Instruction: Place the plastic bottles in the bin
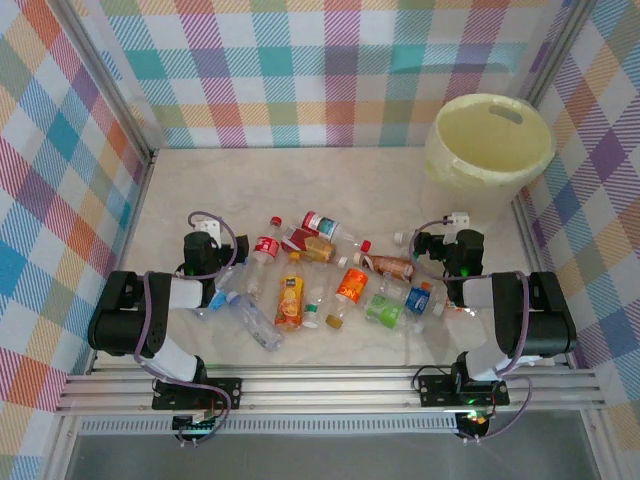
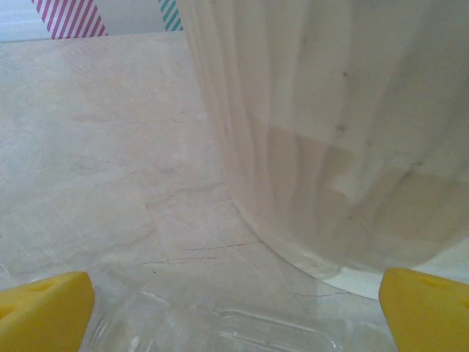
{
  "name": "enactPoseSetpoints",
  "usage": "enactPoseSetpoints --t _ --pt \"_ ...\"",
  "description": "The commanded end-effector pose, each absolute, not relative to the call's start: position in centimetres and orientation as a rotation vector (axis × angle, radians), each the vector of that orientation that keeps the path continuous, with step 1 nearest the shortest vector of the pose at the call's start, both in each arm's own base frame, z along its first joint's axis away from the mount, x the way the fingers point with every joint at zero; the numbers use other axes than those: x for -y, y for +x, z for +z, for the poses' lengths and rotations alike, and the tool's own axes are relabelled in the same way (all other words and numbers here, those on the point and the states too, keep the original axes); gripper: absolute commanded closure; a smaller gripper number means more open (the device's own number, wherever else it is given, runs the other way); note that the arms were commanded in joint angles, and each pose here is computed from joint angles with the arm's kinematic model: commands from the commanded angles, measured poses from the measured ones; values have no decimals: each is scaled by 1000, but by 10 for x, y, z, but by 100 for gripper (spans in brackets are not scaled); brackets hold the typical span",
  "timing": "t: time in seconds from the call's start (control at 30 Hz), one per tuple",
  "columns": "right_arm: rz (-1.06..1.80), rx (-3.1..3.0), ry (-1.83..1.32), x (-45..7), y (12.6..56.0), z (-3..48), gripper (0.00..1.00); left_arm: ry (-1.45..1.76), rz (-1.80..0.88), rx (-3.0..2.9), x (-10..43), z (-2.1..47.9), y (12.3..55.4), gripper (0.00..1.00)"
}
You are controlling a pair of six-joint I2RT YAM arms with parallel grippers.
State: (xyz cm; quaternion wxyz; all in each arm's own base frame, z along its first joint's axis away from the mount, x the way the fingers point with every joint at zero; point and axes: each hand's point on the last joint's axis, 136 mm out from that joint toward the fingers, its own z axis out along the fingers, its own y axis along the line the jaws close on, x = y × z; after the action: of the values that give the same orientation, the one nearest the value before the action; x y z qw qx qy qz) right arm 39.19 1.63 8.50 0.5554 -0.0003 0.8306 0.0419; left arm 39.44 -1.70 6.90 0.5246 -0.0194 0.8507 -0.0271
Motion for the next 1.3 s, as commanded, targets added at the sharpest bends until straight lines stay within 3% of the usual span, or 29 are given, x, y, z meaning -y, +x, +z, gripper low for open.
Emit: enactPoseSetpoints --t 0.0,1.27 --pt "110 -1942 -10 -17 398 93 0 -45 -57 -2002 18 79 399 0" --pt "110 -1942 -10 -17 398 92 0 -44 -61 -1993 18 80 398 0"
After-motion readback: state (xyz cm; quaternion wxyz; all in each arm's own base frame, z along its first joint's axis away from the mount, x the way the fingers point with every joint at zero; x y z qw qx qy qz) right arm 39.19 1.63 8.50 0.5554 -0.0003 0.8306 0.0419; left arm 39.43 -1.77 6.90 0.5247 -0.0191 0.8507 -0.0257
